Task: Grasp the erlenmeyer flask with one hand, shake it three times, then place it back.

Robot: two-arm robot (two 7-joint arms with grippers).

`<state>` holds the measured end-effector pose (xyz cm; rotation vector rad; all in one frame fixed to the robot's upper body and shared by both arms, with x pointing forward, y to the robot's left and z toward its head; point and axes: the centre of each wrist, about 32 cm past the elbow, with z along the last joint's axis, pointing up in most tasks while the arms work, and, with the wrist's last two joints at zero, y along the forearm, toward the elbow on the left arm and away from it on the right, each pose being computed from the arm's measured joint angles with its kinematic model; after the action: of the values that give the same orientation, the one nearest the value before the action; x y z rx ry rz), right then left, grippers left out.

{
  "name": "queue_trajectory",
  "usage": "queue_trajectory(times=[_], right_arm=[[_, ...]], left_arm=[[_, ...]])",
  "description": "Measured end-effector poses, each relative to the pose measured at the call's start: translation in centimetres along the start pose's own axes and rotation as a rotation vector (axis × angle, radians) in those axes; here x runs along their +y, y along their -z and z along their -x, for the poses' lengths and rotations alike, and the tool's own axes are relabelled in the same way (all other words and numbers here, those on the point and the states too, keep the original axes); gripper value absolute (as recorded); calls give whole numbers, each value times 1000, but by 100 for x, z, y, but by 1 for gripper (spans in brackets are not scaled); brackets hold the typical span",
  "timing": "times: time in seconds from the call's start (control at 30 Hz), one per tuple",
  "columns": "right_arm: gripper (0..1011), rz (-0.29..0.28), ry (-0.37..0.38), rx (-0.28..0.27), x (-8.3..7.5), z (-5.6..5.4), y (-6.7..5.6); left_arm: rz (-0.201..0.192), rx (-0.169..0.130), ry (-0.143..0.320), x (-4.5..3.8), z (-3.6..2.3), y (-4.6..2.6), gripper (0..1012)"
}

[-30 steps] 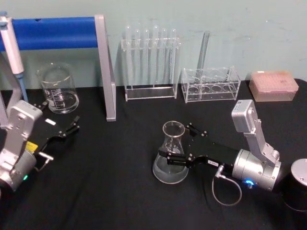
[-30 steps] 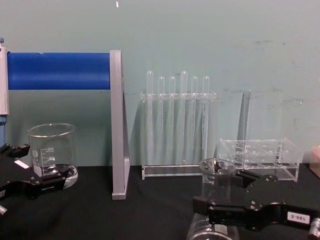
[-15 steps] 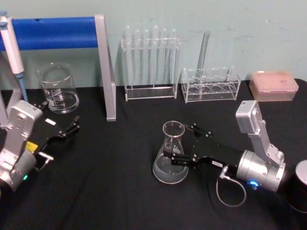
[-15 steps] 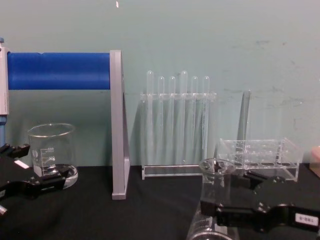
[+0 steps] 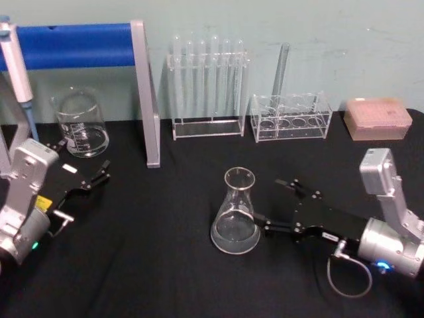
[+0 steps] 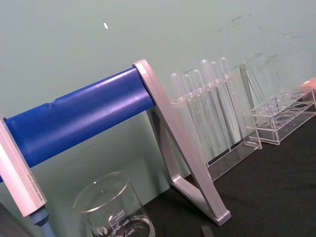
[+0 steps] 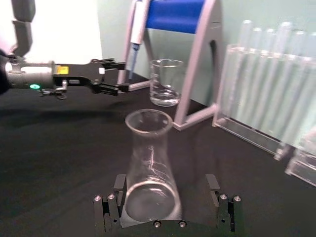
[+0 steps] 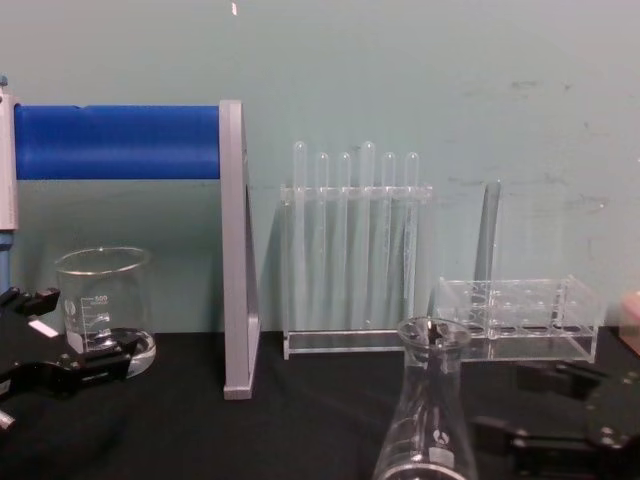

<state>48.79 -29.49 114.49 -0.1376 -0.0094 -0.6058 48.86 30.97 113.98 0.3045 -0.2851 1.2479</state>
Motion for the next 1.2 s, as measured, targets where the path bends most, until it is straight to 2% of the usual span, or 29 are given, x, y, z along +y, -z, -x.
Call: queue_trajectory(times=[0.1, 0.2, 0.33, 0.47, 0.7, 0.83, 0.93, 1.2], right_arm=[[1003, 1, 39, 7, -100, 1, 13], [1003, -9, 111, 11, -198, 12, 30], [1002, -52, 265, 10, -294, 46, 53], [1002, -89, 376, 6, -300, 60, 60], [1003, -120, 533, -4, -175, 54, 53], [1003, -108, 596, -15, -75, 35, 44], [1003, -77, 658, -24, 33, 11, 53], [1002, 0, 741, -15, 189, -24, 101]], left_arm=[[0, 0, 0, 0, 0, 0, 1001], [0, 0, 0, 0, 0, 0, 1001], [0, 0, 0, 0, 0, 0, 1001], [0, 0, 0, 0, 0, 0, 1001], [0, 0, 0, 0, 0, 0, 1001], [0, 0, 0, 0, 0, 0, 1001], [0, 0, 0, 0, 0, 0, 1001], [0, 0, 0, 0, 0, 0, 1000]])
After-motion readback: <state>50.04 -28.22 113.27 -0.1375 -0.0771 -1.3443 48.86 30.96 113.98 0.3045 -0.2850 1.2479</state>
